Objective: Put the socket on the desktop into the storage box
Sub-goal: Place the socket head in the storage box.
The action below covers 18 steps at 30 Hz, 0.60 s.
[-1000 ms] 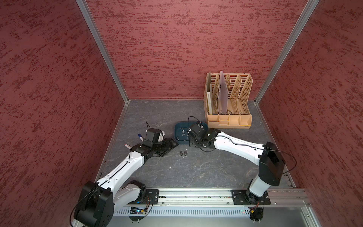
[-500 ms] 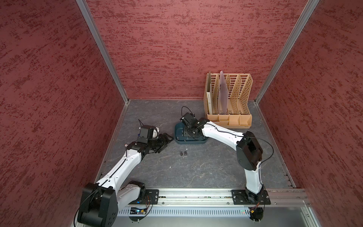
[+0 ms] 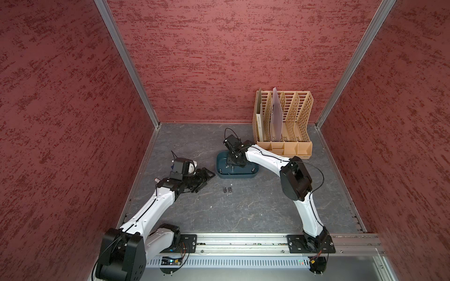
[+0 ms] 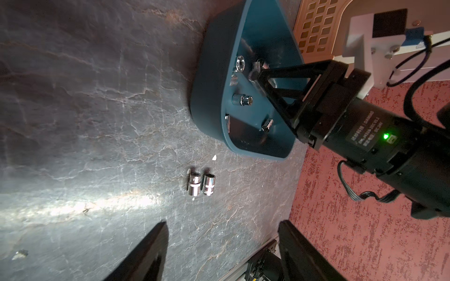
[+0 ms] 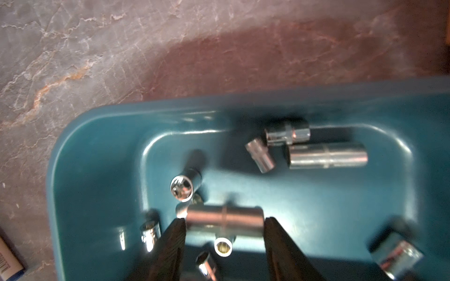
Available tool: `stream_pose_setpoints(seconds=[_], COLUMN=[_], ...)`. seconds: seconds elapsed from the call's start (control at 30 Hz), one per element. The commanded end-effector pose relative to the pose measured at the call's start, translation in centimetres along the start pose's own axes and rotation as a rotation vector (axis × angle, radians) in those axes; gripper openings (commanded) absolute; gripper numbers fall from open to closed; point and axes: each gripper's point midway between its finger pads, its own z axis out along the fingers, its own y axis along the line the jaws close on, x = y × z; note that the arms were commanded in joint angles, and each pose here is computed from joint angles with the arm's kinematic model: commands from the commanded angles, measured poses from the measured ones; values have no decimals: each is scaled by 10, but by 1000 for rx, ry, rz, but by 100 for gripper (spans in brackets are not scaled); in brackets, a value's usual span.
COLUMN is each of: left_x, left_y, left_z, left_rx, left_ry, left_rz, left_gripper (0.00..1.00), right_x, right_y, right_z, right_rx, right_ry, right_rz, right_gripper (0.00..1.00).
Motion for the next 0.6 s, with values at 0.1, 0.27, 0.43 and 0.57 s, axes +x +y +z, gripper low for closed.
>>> stream_pose_setpoints(seconds=[0.1,0.27,0.43,0.57], left_x=[8,11,11,13], left_y=[4,6,6,7], left_z=[0,-1,-1,0], left_rx=[-2,-12,-24,-35], left_ry=[11,10,6,6], left_rz=[4,10,19,23], left_gripper=[74,74,74,74], right_x=[-8,-9,-7,-3], right_y=[-2,1,1,3], right_z=[4,0,-10,-23], right_rx=[-1,-12,-29,-38], right_ry=[9,8,1,-11], right_rz=[7,6,-5,-27], right_gripper=[57,62,65,67])
